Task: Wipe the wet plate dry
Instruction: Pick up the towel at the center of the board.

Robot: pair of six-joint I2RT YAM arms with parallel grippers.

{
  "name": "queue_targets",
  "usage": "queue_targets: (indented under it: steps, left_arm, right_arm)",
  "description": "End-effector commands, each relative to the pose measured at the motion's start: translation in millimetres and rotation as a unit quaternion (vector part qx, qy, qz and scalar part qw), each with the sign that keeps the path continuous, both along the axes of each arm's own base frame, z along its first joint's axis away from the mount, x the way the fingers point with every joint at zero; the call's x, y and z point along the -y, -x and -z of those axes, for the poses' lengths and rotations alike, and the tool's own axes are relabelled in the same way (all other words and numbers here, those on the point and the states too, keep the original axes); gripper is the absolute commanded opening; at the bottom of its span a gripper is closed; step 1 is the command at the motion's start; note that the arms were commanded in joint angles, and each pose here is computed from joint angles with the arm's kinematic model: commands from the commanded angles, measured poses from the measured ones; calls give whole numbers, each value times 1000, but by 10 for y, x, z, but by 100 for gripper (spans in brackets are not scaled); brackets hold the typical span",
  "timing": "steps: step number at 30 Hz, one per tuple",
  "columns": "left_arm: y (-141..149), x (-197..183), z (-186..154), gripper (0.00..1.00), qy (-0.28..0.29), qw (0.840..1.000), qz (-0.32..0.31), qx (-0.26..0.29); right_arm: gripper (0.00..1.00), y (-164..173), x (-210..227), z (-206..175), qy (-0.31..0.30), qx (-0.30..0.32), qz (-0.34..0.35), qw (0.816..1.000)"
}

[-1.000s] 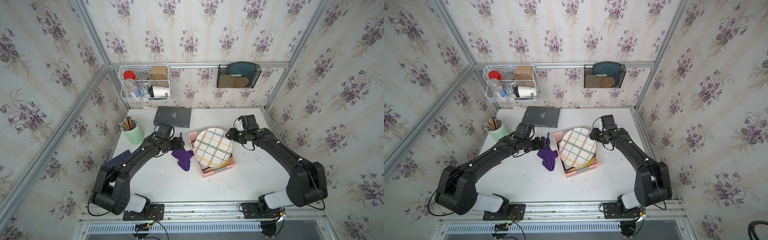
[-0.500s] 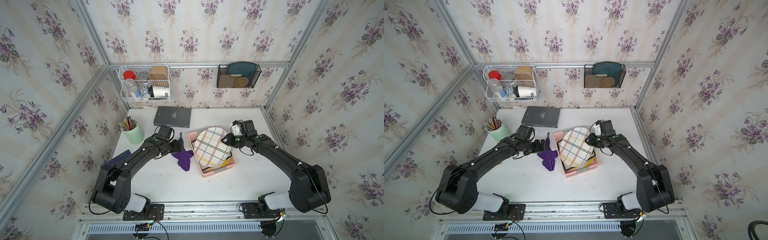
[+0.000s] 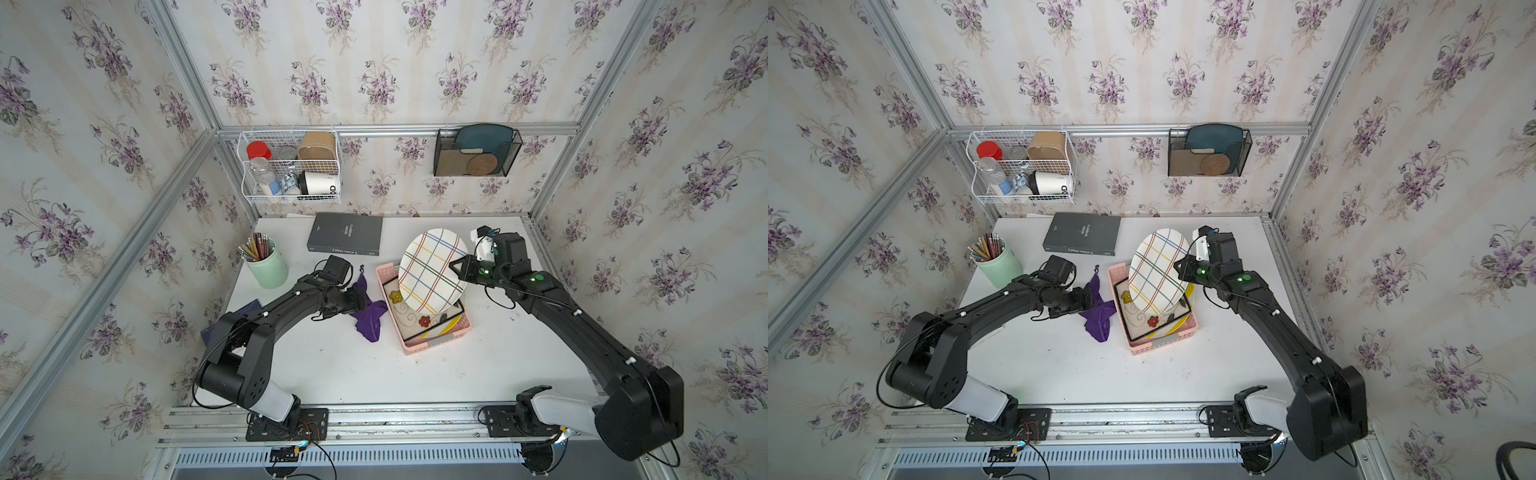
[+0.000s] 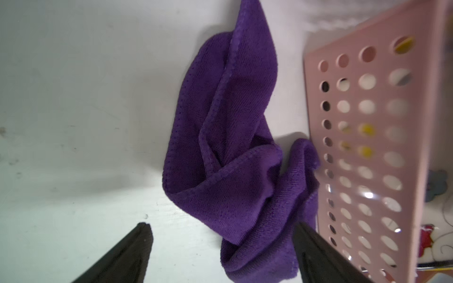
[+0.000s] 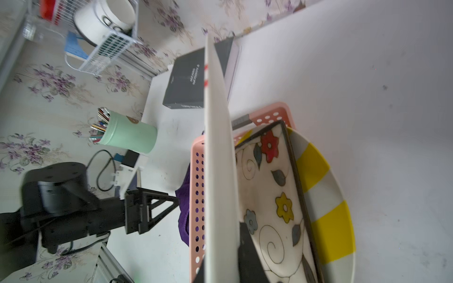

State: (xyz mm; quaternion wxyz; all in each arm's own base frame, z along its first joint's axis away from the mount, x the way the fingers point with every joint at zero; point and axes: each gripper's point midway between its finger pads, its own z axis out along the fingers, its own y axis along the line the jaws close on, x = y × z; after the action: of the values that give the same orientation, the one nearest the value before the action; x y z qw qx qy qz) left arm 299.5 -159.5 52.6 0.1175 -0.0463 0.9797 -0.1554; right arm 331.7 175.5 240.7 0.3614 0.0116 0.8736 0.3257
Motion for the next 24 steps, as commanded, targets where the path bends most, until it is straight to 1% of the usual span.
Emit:
queue_targets:
  steps: [1, 3, 6, 7, 8, 9, 10, 11, 12, 13, 14, 16, 19, 20, 21, 22, 24]
  left_arm:
    - [36, -52, 92, 93, -29, 999, 1, -18]
    - [41, -62, 158, 93, -42, 999, 4, -33]
    - [36, -50, 254, 92, -54, 997, 13, -57]
    - [32, -34, 286, 89, -55, 996, 16, -63]
    - [20, -21, 322, 84, -56, 996, 18, -69]
    - [15, -18, 350, 77, -59, 995, 18, -75]
    - [5, -20, 378, 62, -63, 995, 17, -82]
    - [3, -16, 401, 36, -66, 994, 18, -89]
    - [-10, -11, 391, 12, -67, 993, 18, -91]
    - [-39, 10, 337, 0, -62, 994, 17, -88]
    - [-67, 43, 249, 0, -52, 995, 18, -79]
    - [-169, 123, -84, 0, -25, 999, 18, -41]
    - [-298, 234, -1006, 0, 35, 998, 11, 54]
    - [-304, 299, -1429, 0, 74, 992, 10, 98]
    - [-313, 351, -1746, 0, 106, 985, 11, 136]
    - [-320, 387, -2000, 0, 130, 977, 12, 171]
    - [-336, 429, -2298, 0, 154, 964, 14, 215]
  right_arm:
    - [0, -76, 192, -272, -8, 56, 65, 996]
    - [0, -75, 239, -342, -12, 66, 79, 995]
    - [0, -84, 218, -377, -17, 69, 76, 995]
    - [0, -87, 204, -357, -17, 65, 73, 995]
    - [0, -88, 190, -345, -18, 61, 70, 996]
    - [0, -94, 176, -328, -18, 58, 67, 996]
    - [0, -98, 168, -304, -18, 54, 65, 996]
    - [0, -100, 160, -289, -17, 50, 64, 997]
    - [0, -105, 151, -275, -17, 47, 62, 997]
    - [0, -111, 145, -272, -17, 45, 61, 997]
    - [0, -116, 134, -281, -17, 45, 58, 997]
    - [0, -126, 105, -312, -20, 48, 50, 997]
    - [0, -113, -10, -385, -43, 53, 26, 997]
    - [0, -121, -74, -429, -59, 56, 18, 997]
    - [0, -135, -128, -471, -75, 58, 12, 995]
    - [0, -148, -185, -522, -95, 59, 6, 994]
    - [0, -187, -313, -616, -135, 60, -6, 989]
